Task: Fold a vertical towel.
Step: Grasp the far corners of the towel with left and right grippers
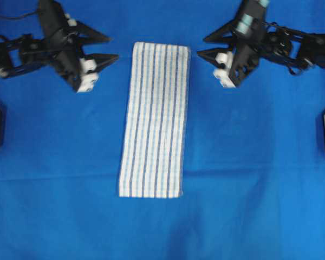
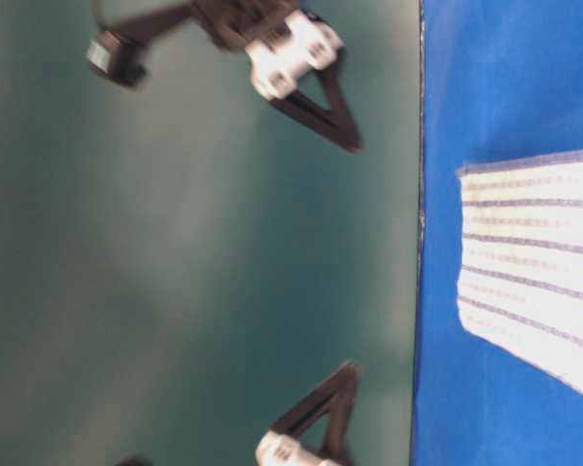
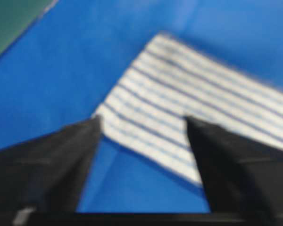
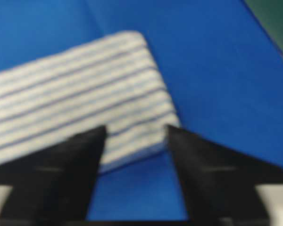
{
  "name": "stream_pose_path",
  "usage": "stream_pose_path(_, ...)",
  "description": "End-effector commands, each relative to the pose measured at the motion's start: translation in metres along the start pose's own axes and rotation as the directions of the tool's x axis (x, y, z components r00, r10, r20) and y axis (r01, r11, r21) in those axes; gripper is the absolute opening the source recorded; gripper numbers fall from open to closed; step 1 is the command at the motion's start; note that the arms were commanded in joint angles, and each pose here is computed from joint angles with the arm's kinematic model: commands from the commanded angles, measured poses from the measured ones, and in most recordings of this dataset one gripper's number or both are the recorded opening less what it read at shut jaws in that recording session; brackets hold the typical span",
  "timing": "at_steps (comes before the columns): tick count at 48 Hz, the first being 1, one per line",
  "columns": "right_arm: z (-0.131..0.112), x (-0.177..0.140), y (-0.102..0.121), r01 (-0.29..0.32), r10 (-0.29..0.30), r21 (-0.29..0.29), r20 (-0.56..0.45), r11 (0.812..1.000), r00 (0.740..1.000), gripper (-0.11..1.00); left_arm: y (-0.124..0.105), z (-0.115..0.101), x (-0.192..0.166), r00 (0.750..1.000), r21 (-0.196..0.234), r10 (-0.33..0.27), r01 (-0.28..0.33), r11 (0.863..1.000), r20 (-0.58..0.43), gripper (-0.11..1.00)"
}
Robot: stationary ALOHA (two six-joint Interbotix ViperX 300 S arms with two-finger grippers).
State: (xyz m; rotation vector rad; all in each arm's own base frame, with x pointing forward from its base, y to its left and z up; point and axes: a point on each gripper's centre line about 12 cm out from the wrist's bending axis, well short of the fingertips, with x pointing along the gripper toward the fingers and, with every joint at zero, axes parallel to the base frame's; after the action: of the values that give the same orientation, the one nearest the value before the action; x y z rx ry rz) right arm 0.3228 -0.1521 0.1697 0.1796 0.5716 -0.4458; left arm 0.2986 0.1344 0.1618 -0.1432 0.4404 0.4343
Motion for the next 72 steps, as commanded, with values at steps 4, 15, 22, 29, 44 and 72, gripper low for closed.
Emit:
stream_pose_path(4,0.001,0.025,-0.006,0.014,-0.014,-0.004,-0.021,1.000,1.000,0.62,0.014,-0.002,0.030,0.999,-0.020,0.038,-0.038,0.999,-0.014,0.84)
stream_pose_path(15,-0.010,0.053,-0.014,0.030,-0.030,0.001,-0.049,1.000,0.998,0.60,0.022,-0.024,0.070,0.997,-0.025,0.055,-0.057,0.998,-0.055,0.85)
stream_pose_path(22,-0.020,0.069,-0.017,0.037,-0.036,0.006,-0.078,0.999,0.996,0.61,0.024,-0.030,0.082,0.997,-0.025,0.059,-0.060,0.998,-0.050,0.84)
stream_pose_path(29,-0.027,0.081,-0.025,0.052,-0.050,0.017,-0.101,0.999,0.994,0.61,0.032,-0.035,0.090,0.996,-0.033,0.075,-0.077,0.996,-0.056,0.84)
stream_pose_path(44,-0.034,0.088,-0.029,0.057,-0.055,0.008,-0.137,0.998,0.989,0.51,0.037,-0.055,0.103,0.990,-0.034,0.085,-0.089,0.995,-0.116,0.42)
stream_pose_path(72,-0.027,0.086,-0.032,0.060,-0.060,0.002,-0.102,0.998,0.993,0.07,0.042,-0.045,0.101,0.992,-0.012,0.093,-0.094,0.995,-0.090,0.05)
